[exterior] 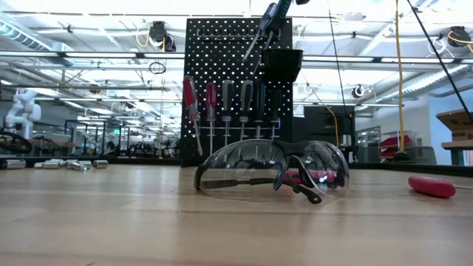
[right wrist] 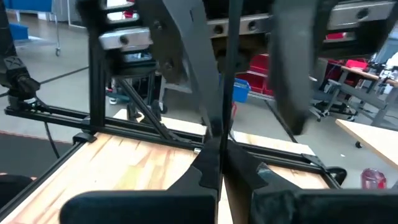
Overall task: Hang tools onto peg board
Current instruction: Hang the blue pick tool onto the peg board
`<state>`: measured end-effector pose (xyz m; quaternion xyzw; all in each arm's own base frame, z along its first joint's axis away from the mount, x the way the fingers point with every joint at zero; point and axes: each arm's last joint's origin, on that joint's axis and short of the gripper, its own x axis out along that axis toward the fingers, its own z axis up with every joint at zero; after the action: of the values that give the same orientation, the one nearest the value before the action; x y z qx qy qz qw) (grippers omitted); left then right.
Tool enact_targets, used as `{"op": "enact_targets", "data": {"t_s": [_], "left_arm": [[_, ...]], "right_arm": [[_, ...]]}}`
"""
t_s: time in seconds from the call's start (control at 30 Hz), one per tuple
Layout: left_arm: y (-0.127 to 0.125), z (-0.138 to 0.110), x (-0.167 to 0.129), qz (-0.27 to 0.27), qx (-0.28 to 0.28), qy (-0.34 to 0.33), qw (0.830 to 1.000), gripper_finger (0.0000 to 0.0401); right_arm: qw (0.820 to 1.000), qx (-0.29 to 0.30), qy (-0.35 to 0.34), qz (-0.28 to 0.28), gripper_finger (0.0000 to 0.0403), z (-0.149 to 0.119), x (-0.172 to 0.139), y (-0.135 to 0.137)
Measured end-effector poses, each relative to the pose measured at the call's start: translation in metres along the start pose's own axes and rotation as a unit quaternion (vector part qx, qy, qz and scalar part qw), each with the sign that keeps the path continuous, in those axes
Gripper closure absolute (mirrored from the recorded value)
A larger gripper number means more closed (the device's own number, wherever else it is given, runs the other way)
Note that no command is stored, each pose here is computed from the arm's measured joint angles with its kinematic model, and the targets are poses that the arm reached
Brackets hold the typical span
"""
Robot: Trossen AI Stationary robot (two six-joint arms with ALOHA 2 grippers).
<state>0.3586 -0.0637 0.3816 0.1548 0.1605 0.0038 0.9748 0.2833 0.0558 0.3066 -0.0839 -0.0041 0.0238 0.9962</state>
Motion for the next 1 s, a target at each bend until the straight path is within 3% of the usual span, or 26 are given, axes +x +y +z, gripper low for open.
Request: {"op": "enact_targets", "data": {"t_s": [0.23,0.37,0.5,0.73,0.87,1.0], "left_arm": [[-0.001,-0.003,0.0,-0.006,0.001,0.014,1.0,0.0388],[-0.001,-0.002,0.0,-0.004,0.0,0.013,1.0,0.0391],[0.0,-0.003,0.0,0.021,0.003,0.019,1.0,0.0396],[0.009,-0.005,-0.002,0.163,0.002,0.055,0.985,0.0397],[0.018,-0.007,-0.006,0.317,-0.038,0.076,0.944,0.0398],[0.035,-0.013,-0.003,0.387,-0.086,0.078,0.915,0.0398]], "right_arm": [[1.0,-0.001,0.001,-0.003,0.0403,0.0,0.0,0.0],[1.0,-0.001,-0.002,-0.006,0.0399,0.0,0.0,-0.001],[1.0,-0.014,0.004,-0.023,0.0365,0.0,0.0,-0.002],[0.982,-0.046,0.076,-0.167,0.0275,0.0,-0.016,-0.013],[0.966,-0.079,0.148,-0.195,0.0244,-0.002,-0.035,-0.02],[0.964,-0.054,0.161,-0.202,0.0235,0.004,-0.053,-0.027]]}}
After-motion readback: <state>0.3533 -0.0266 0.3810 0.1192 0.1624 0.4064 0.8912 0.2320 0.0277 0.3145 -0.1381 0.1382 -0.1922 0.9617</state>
